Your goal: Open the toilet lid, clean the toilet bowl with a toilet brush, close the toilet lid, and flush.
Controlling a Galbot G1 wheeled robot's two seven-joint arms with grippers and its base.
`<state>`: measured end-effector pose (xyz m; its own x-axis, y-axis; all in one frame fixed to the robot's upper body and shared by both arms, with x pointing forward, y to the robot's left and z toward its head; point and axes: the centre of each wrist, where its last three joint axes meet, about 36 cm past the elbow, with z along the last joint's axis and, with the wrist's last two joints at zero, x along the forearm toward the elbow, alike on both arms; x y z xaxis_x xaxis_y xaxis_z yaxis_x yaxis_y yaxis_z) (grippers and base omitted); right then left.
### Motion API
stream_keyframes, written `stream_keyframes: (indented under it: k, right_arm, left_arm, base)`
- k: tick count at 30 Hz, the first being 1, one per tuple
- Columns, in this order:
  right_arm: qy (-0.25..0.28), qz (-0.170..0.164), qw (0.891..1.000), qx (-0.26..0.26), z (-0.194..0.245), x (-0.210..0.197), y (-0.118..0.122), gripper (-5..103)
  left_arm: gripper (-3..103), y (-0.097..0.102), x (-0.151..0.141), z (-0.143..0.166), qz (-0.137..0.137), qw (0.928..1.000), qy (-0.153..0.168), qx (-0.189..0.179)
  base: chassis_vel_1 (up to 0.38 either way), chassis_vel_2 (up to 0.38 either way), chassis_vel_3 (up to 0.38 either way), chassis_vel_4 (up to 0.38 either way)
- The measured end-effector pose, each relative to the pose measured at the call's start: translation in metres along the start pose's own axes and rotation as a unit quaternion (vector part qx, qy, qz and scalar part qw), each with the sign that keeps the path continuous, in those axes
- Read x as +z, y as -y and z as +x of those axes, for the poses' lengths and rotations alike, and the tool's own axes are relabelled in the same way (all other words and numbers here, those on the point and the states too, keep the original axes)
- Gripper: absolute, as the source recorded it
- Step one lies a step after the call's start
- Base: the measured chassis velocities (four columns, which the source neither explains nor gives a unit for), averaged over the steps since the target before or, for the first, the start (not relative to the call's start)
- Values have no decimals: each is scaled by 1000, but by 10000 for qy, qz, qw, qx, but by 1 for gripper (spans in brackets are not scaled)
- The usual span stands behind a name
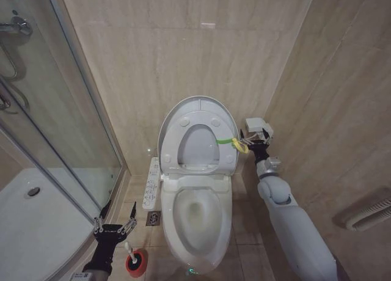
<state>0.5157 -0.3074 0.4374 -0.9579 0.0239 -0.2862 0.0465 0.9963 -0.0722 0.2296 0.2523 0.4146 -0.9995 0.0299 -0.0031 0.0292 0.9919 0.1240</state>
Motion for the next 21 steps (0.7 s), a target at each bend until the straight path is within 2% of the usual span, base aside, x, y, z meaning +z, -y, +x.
stream_keyframes:
  k: [12, 21]
  right_arm:
    - [48, -25, 9999, -155, 30, -14, 12, 100]
    - [178, 370, 9985, 365, -7, 17, 28, 100]
  left_arm:
    - [82, 0, 0, 0, 0, 10000, 0, 0]
    - [82, 0, 0, 0, 0, 10000, 0, 0]
  base:
    - [0, 0, 0, 0]
    - [0, 0, 0, 0]
